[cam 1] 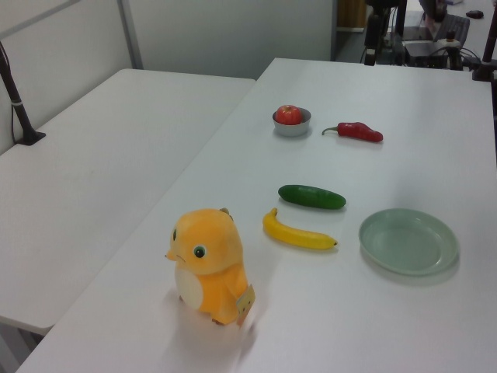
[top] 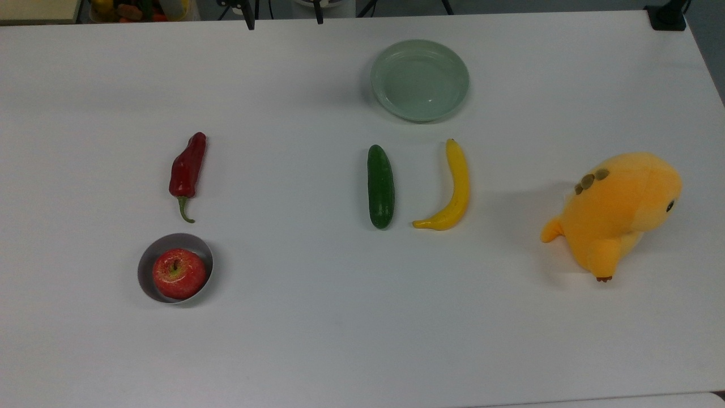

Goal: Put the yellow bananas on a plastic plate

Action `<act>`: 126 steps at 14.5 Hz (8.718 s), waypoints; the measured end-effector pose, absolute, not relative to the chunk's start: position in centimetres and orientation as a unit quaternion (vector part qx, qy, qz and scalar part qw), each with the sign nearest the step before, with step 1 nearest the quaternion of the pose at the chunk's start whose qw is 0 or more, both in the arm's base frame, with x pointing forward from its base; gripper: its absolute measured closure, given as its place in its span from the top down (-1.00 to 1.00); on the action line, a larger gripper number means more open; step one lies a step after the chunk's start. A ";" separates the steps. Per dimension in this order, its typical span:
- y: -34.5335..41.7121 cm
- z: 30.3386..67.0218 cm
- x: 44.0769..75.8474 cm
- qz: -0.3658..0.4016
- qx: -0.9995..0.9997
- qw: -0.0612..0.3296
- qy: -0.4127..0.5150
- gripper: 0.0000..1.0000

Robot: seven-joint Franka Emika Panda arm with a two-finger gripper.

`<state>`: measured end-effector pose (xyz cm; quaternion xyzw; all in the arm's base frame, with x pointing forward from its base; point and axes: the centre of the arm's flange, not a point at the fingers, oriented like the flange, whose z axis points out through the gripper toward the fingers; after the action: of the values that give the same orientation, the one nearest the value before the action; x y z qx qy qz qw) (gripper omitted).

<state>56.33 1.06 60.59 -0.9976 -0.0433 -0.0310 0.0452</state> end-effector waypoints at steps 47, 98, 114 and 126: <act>34.4 39.9 59.8 -0.021 -0.997 0.045 -0.058 1.00; 29.3 45.5 60.4 -0.025 -0.999 -0.016 -0.046 -0.44; 27.8 41.0 48.1 0.168 -0.978 -0.083 -0.088 -0.44; 28.9 35.5 46.3 0.145 -0.981 -0.075 -0.102 -0.44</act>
<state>46.30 28.86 35.48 -0.9813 -0.1015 0.1450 -0.0752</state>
